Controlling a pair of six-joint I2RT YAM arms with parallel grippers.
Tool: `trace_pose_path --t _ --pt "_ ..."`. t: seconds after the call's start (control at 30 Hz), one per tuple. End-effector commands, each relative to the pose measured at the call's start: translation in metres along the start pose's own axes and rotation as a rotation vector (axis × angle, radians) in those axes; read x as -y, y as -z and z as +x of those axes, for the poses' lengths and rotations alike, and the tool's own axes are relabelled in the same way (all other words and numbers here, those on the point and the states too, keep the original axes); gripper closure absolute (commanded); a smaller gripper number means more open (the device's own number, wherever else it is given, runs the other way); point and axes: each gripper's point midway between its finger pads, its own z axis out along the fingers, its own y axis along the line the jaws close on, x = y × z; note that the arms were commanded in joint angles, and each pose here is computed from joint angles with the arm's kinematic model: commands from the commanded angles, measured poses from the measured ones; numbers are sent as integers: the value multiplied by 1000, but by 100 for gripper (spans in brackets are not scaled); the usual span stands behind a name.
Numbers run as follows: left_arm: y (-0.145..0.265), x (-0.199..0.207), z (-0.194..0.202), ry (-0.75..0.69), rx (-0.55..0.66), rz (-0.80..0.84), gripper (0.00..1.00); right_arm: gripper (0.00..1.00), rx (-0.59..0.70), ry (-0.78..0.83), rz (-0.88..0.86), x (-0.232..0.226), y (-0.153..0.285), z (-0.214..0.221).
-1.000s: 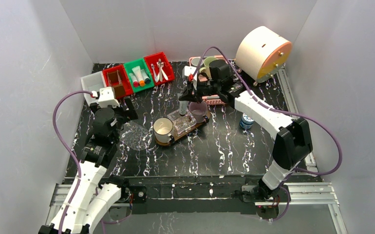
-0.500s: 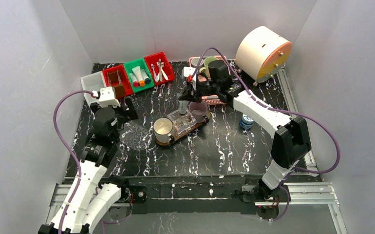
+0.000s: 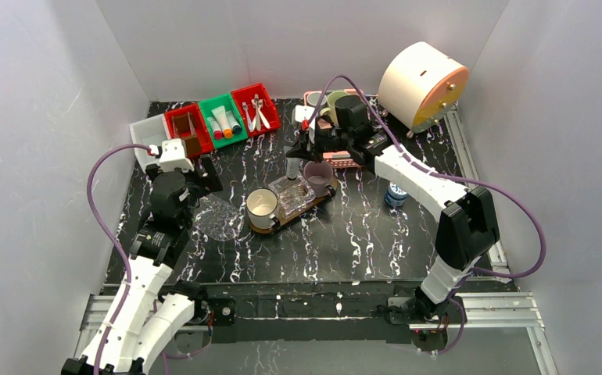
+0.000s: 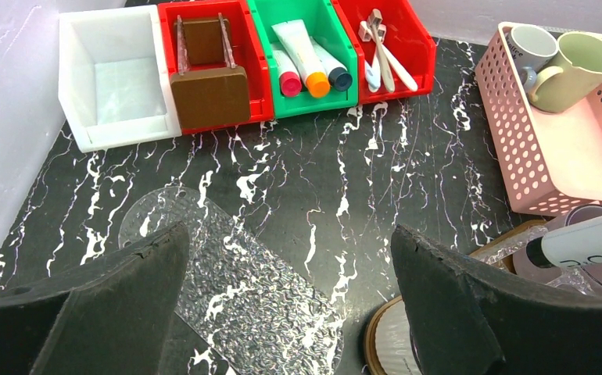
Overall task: Prepare toiletry sets of a toothbrush and toothpaste on the tray
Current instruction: Place the toothpaste holder on the tray.
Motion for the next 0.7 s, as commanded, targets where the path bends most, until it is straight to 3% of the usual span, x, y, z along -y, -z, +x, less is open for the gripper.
trace_pose_path --t 0.0,0.67 --pt "-1 1 3 -12 -3 5 2 99 58 73 13 2 6 -24" --pt "-3 5 5 -18 -13 27 2 99 26 70 21 3 -3 4"
